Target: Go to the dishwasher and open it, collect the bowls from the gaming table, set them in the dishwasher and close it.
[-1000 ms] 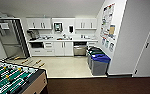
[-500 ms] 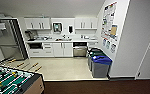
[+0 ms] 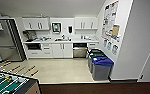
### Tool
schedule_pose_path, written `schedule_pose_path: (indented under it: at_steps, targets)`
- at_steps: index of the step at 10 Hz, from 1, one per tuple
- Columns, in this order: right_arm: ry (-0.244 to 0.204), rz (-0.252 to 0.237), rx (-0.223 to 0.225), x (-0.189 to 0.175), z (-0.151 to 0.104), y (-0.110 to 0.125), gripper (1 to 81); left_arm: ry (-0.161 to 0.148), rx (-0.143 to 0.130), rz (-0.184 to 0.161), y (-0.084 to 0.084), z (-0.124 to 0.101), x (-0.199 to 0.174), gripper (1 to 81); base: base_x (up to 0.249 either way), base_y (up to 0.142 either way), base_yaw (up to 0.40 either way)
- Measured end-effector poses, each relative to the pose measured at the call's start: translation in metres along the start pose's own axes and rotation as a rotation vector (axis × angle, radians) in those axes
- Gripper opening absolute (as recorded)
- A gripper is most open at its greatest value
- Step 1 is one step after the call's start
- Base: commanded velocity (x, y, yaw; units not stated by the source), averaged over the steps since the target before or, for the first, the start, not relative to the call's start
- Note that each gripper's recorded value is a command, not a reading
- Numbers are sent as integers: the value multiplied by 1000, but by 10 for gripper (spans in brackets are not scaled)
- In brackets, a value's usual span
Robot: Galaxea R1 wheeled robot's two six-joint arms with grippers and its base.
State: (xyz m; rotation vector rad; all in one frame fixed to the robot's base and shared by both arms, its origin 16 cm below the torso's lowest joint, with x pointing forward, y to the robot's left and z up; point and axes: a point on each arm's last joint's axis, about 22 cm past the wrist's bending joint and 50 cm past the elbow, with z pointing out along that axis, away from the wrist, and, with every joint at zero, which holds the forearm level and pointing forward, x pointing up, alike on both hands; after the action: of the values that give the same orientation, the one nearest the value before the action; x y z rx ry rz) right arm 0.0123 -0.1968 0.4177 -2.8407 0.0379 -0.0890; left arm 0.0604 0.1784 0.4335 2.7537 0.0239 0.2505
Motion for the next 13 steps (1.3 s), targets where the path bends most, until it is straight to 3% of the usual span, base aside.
schedule_pose_path:
  at_steps: [13]
  targets:
    - [3,0,2,1,0,0,10,-2,3,0,-2,-1,-1,10,207,0,0]
